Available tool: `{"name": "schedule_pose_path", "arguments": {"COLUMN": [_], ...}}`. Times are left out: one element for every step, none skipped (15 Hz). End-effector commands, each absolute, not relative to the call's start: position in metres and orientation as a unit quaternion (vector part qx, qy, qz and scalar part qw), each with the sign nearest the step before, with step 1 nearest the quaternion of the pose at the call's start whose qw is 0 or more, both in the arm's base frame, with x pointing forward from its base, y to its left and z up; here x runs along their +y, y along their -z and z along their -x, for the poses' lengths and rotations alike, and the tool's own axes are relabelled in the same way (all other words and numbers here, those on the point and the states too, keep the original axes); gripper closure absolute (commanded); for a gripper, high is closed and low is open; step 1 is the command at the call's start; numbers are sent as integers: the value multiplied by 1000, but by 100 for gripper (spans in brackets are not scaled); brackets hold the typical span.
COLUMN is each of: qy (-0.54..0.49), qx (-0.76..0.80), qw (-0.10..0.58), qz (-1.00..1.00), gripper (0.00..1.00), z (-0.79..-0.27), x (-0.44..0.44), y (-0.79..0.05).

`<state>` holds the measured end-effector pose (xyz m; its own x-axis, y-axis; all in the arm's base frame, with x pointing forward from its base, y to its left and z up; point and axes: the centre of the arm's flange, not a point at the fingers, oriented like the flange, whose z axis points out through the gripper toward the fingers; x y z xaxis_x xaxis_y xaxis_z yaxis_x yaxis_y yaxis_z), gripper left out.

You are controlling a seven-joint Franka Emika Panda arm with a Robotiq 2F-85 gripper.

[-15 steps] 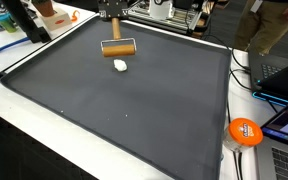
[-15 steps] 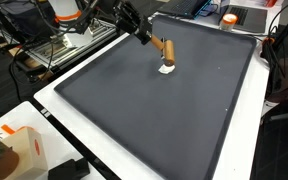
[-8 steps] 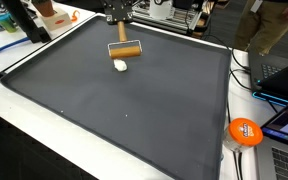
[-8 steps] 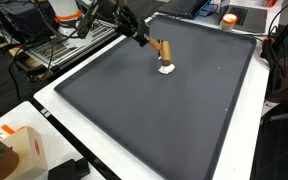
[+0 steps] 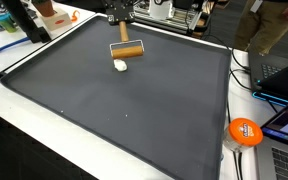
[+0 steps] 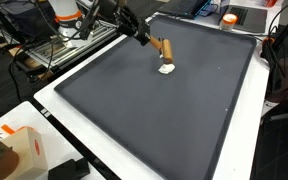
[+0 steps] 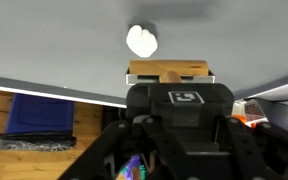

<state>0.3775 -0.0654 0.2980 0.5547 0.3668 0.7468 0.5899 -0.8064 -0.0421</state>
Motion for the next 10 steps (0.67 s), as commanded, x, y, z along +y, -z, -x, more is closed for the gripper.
{"name": "schedule_pose_path", "arguments": {"qy": [390, 379, 370, 362, 350, 343, 335, 333, 328, 310], "qx": [-260, -249, -238, -228, -218, -212, -207, -206, -211, -218], "qw": [158, 157, 151, 142, 124, 100, 74, 54, 33, 7], "qz": [869, 877, 885, 893, 902, 910, 916, 919, 920, 925], "gripper": [78, 78, 78, 78, 78, 78, 78, 78, 78, 78], "z": [-377, -378, -379, -381, -383, -386, -390, -394, -399, -404], "x": [-65, -64, -62, -60, -54, -46, -36, -25, -12, 2], "y": [-297, -307, -317, -327, -342, -360, -379, -396, -406, -415]}}
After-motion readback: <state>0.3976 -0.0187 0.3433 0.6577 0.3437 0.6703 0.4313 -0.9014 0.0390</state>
